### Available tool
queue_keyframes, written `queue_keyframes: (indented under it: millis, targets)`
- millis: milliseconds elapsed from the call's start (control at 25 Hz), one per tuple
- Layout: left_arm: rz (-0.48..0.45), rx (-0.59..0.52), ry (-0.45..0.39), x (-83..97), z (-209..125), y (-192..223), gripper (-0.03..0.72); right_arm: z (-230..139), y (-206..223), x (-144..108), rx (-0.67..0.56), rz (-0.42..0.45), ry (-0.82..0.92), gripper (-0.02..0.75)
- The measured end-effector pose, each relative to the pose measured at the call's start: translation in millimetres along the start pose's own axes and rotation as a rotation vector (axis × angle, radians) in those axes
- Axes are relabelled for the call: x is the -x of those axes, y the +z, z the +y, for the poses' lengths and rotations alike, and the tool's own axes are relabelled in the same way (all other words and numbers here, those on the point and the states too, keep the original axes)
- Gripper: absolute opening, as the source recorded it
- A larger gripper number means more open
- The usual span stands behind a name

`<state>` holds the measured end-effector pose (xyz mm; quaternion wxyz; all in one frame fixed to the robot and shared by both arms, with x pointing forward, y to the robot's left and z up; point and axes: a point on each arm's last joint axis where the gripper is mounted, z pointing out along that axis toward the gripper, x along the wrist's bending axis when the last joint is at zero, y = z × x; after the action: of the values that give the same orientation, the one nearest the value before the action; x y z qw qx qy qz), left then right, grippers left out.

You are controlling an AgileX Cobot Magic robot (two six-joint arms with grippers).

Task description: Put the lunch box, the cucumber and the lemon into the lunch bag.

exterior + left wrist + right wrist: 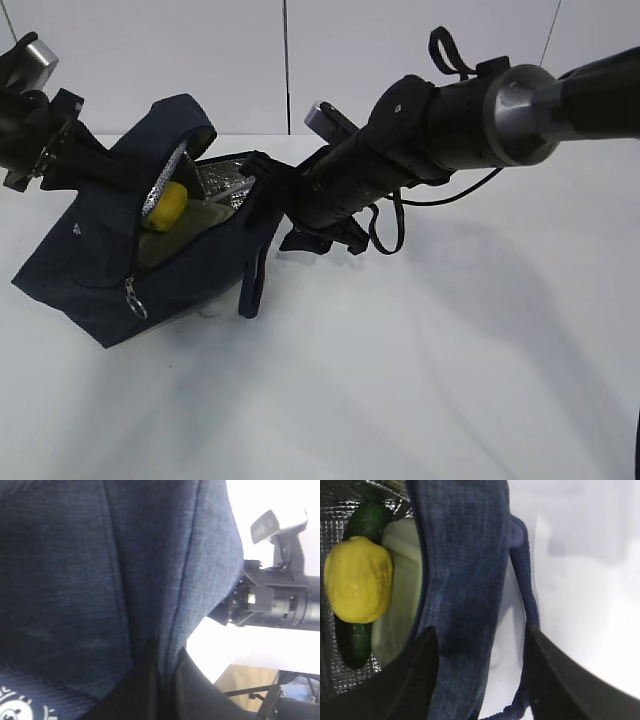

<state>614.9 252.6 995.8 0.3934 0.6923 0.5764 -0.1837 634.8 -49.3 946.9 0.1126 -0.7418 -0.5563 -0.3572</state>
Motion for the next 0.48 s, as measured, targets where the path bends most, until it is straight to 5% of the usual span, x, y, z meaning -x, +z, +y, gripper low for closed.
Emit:
queue_keyframes:
  millis: [200, 480]
  targets:
    - [-0.039, 0.02, -0.02, 3.6, 1.8, 0.0, 0.0, -3.1, 8.5, 4.8, -0.028, 0.003, 0.053, 0.406]
    - [-0.072, 0.015, -0.029, 6.6, 1.4, -0.2, 0.0, -4.1, 10.1, 4.9, -0.038, 0.012, 0.08, 0.239]
